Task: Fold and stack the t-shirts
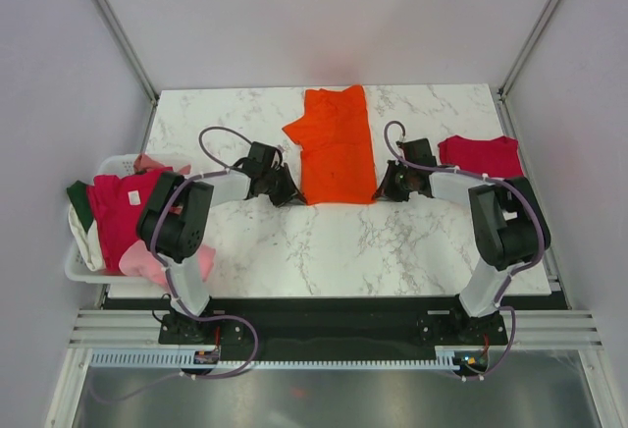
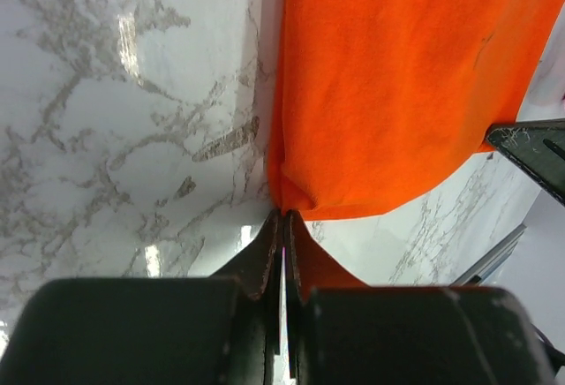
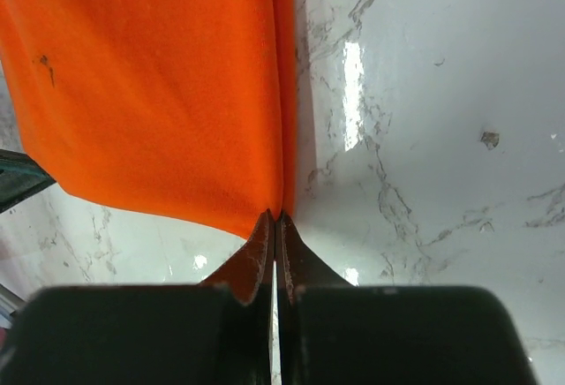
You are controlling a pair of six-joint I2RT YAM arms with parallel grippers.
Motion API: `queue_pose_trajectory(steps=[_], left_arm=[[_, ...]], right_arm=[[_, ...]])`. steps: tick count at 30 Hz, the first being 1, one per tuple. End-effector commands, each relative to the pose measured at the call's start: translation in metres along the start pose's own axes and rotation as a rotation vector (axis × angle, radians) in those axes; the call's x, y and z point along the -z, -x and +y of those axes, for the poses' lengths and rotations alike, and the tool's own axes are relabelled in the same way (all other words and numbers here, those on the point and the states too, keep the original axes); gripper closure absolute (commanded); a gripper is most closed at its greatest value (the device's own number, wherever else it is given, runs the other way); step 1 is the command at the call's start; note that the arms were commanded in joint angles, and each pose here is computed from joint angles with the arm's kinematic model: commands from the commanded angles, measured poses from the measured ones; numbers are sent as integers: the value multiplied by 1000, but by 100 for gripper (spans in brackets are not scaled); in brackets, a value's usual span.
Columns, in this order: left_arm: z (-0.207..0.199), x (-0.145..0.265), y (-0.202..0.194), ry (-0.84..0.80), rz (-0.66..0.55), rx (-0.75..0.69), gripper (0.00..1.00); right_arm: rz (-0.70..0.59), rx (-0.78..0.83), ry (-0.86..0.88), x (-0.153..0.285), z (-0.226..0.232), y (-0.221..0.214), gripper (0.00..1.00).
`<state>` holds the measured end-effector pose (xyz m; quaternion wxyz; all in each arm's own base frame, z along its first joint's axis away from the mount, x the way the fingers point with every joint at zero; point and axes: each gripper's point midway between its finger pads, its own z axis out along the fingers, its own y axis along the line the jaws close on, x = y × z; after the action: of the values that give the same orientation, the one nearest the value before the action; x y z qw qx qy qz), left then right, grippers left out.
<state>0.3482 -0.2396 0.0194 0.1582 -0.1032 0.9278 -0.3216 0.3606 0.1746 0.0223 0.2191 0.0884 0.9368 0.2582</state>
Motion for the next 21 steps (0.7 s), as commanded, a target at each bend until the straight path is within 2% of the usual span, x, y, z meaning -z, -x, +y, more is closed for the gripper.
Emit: queue_pose_trajectory(steps=[1, 11, 17, 21], left_arm=[[-19, 24, 3, -43, -41, -37, 98], [-22, 79, -61, -101, -36, -75, 98], [-30, 118, -101, -152, -40, -79, 98], [-42, 144, -117, -231, -31, -62, 98]], right_arm=[[-28, 44, 45, 23, 17, 7, 100], [35, 96, 83, 73, 25, -46, 100], [15, 110, 118, 114, 41, -69, 100], [-55, 129, 160, 151, 55, -69, 100]])
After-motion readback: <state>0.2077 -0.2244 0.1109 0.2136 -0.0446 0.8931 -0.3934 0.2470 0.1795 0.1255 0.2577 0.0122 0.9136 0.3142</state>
